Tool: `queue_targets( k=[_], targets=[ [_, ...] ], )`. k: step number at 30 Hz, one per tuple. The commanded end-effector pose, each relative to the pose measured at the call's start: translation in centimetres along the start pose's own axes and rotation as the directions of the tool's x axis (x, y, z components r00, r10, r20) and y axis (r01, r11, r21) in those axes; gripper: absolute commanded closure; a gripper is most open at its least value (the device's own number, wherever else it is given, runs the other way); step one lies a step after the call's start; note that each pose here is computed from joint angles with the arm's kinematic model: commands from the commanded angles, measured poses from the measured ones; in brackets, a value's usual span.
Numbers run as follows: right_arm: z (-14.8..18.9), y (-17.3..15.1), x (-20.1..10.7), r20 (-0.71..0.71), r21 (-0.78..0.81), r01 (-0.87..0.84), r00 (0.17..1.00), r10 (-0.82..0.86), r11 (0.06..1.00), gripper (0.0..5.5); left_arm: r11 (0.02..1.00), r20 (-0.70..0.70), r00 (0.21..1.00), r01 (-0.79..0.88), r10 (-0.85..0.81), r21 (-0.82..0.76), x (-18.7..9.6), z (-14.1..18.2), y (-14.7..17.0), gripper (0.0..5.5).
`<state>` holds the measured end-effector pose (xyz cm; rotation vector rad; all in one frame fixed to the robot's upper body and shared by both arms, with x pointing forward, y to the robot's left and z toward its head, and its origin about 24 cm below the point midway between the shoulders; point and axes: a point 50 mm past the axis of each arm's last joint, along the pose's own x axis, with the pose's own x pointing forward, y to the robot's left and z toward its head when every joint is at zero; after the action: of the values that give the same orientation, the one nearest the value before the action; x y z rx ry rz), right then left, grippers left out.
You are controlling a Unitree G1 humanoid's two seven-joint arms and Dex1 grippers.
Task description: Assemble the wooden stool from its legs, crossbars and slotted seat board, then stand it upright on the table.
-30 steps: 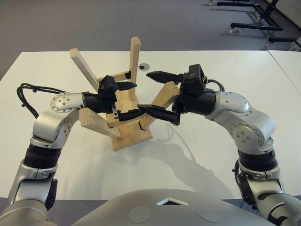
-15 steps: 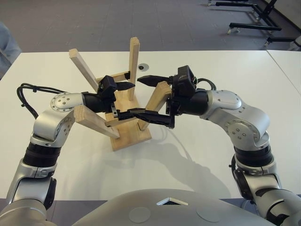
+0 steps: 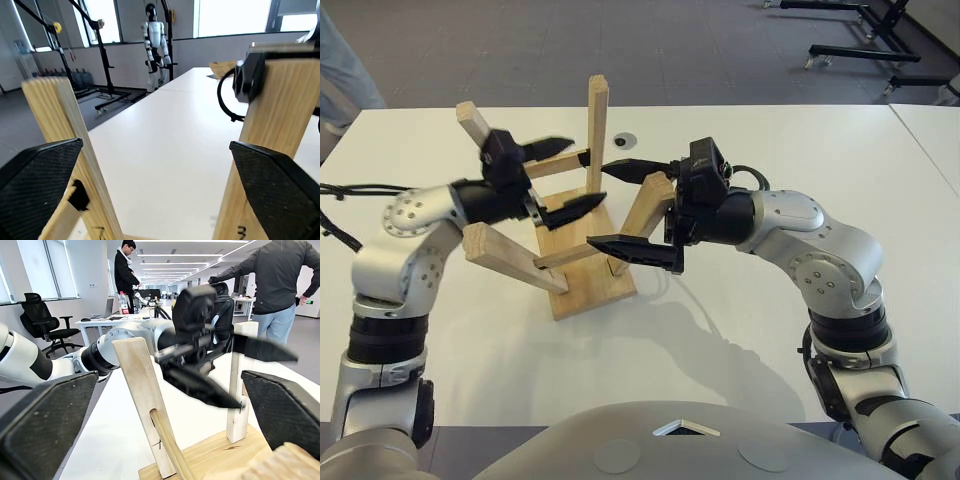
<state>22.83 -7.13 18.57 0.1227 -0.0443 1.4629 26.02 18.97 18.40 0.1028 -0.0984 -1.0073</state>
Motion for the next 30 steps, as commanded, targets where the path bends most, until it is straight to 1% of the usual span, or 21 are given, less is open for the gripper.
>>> queue_targets(
  k=[1, 3, 5, 7, 8, 10, 13, 15, 17, 26, 28, 30],
  targets=[
    [0.7, 0.0, -0.2, 0.032, -0.048, 0.025, 0.999, -0.023, 0.999, 0.24, 0.997, 0.231, 0.972, -0.062, 0.048, 0.052, -1.8, 4.5, 0.2, 0.1],
    [0.6, 0.0, -0.4, 0.036, -0.055, 0.041, 0.999, -0.039, 0.998, 0.24, 0.995, 0.292, 0.954, -0.083, 0.064, 0.054, -4.1, 5.6, -0.3, 0.1],
    [0.6, 0.1, -0.7, 0.037, -0.062, 0.061, 0.998, -0.059, 0.996, 0.24, 0.995, 0.292, 0.953, -0.098, 0.084, 0.035, -6.6, 5.8, -1.0, 0.1],
    [0.6, 0.1, -1.1, 0.037, -0.065, 0.08, 0.996, -0.078, 0.995, 0.24, 0.991, 0.221, 0.967, -0.132, 0.128, 0.003, -10.1, 5.2, -1.9, 0.1],
    [0.6, 0.1, -1.4, 0.037, -0.067, 0.092, 0.995, -0.089, 0.994, 0.24, 0.99, 0.179, 0.974, -0.142, 0.142, -0.013, -11.3, 5.0, -2.2, 0.1],
    [0.6, 0.2, -1.6, 0.038, -0.068, 0.109, 0.994, -0.106, 0.992, 0.24, 0.985, 0.09, 0.982, -0.164, 0.168, -0.042, -13.3, 4.4, -2.7, 0.1],
    [0.6, 0.2, -1.8, 0.04, -0.066, 0.122, 0.992, -0.12, 0.99, 0.24, 0.976, -0.038, 0.979, -0.203, 0.2, -0.077, -15.3, 3.2, -3.1, 0.1],
    [0.6, 0.2, -1.7, 0.041, -0.064, 0.122, 0.992, -0.12, 0.99, 0.24, 0.974, -0.094, 0.977, -0.201, 0.192, -0.102, -15.6, 2.2, -3.2, 0.1],
    [0.6, 0.1, -1.6, 0.042, -0.064, 0.113, 0.993, -0.11, 0.992, 0.24, 0.975, -0.124, 0.977, -0.187, 0.173, -0.12, -15.1, 1.2, -3.2, 0.1],
    [0.7, 0.0, -1.0, 0.039, -0.063, 0.078, 0.996, -0.076, 0.995, 0.24, 0.985, -0.091, 0.991, -0.109, 0.097, -0.136, -12.4, 0.2, -3.1, 0.1],
    [0.6, -0.1, -1.0, 0.037, -0.064, 0.088, 0.996, -0.086, 0.994, 0.24, 0.986, -0.089, 0.992, -0.096, 0.084, -0.139, -12.0, 0.1, -3.2, 0.1],
    [0.6, -0.7, -1.7, 0.041, -0.076, 0.141, 0.99, -0.138, 0.987, 0.24, 0.985, -0.09, 0.993, -0.092, 0.08, -0.143, -11.9, -0.1, -3.3, 0.1]
  ],
)
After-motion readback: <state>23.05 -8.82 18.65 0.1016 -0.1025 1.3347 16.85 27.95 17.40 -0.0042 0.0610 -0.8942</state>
